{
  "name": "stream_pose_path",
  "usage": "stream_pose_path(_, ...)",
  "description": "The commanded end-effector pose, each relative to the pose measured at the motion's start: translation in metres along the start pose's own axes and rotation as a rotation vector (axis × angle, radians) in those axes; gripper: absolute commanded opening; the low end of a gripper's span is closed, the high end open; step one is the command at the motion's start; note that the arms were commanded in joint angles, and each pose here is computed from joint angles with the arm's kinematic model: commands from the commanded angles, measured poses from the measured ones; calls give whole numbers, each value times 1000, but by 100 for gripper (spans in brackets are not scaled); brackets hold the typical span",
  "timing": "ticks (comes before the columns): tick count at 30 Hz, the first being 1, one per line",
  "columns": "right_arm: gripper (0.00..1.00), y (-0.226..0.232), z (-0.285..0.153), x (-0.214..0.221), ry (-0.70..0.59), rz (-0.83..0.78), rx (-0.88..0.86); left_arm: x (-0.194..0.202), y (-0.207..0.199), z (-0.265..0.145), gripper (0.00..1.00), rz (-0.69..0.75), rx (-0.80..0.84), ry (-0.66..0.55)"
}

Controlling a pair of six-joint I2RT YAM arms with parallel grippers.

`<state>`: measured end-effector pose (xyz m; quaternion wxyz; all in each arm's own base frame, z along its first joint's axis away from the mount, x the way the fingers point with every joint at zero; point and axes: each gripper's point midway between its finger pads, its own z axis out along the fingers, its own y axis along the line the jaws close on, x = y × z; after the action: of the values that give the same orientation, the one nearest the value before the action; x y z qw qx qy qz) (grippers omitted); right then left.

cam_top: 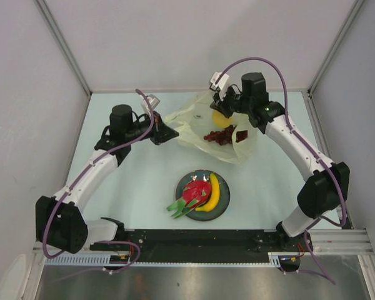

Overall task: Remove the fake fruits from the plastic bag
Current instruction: Take out the fake fruit from the plastic bag, then place the fake fruit on the plate.

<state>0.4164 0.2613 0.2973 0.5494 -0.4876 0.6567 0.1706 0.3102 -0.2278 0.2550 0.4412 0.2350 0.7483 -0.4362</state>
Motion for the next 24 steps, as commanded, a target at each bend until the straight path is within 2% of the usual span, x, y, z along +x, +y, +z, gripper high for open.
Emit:
stream_pose_path(1, 0, 53, -3, -34, -112, 326, -224, -43, -12, 1, 0, 47, 42, -93)
stream_pose_path(7, 0, 83, -35, -119, -254, 312, -289, -48, -5, 5, 0, 47, 11, -102)
stream_pose_path(10, 0, 100, -59, -126, -233, 327, -310, -50, -2, 6, 0, 54, 0, -99)
stream_pose_path(12, 0, 118, -71, -111, -187, 331, -358, -52, -3, 6, 0, 61, 4, -102)
stream_pose_path(13, 0, 136, -74, -80, -95, 330, -399, -55, -3, 5, 0, 69, 1, -107)
stream_pose_path(17, 0, 176, -111, -20, 54, 338, -432, -57, -3, 5, 0, 90, -1, -108)
stream_pose_path(23, 0, 217, -113, 42, 240, 339, -395, -52, 2, 6, 0, 58, -21, -100)
stream_pose_path(24, 0, 217, -114, 44, 226, 329, -386, -52, 2, 6, 0, 56, -19, -101)
